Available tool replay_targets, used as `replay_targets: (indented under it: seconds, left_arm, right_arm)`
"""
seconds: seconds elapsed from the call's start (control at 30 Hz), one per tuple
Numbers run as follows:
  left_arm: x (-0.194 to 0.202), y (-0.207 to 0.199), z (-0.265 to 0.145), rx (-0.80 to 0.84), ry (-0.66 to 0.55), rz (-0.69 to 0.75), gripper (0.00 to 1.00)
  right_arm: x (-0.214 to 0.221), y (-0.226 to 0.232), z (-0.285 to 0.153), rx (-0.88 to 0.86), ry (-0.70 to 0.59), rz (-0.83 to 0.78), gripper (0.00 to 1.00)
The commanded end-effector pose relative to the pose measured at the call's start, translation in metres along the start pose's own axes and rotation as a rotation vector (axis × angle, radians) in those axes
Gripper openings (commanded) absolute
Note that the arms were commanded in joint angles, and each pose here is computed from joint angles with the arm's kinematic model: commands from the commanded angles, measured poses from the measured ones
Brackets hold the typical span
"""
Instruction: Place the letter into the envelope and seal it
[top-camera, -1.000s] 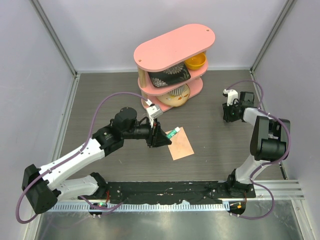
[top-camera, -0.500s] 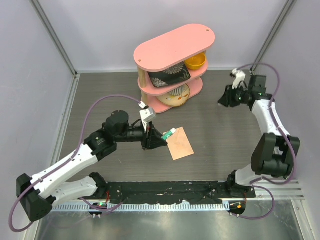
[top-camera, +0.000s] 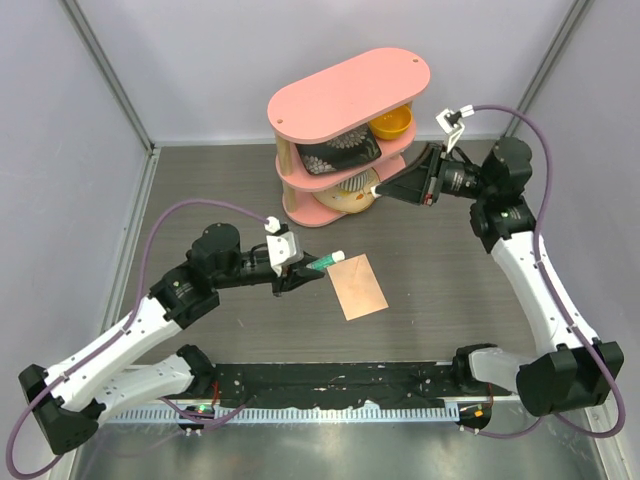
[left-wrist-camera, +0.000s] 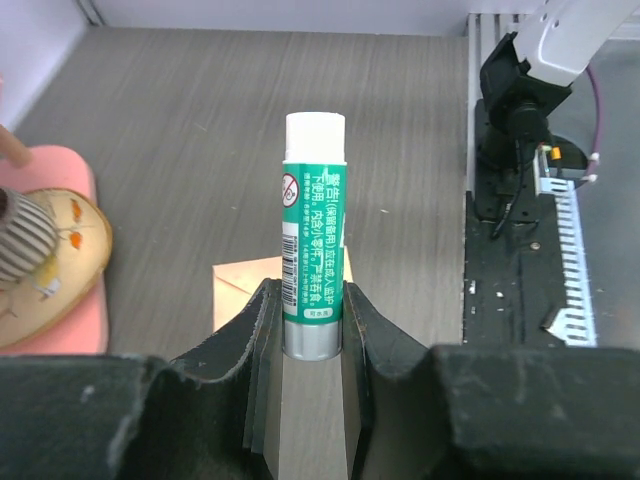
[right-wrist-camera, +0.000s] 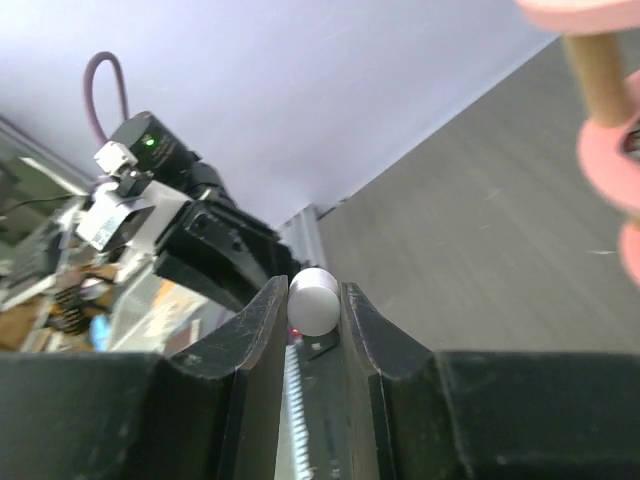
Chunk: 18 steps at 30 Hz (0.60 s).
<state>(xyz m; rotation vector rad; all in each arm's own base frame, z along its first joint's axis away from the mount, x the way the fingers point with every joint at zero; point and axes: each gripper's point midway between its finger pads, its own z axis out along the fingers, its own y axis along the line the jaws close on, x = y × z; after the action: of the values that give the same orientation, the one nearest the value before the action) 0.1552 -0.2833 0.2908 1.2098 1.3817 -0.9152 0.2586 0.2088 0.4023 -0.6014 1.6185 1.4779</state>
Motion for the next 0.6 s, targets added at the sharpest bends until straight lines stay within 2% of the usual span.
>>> replay_targets:
  seconds: [0.0,0.3,0.57]
  left_arm:
    - [-0.039,0.012,-0.007,-0.04,-0.097,0.187,0.0]
    - [-0.043,0.012,-0.009,-0.037,-0.112,0.257,0.0]
    - [-0.05,0.008,-0.008,-0.006,-0.128,0.289,0.0]
  right_arm:
    - [0.01,0.04,0.01,-0.152,0.046,0.107,0.01]
    - [0.049,0.064,0.014,-0.228,0.146,0.148,0.01]
    - [0.072,0.065,0.017,-0.225,0.212,0.159,0.01]
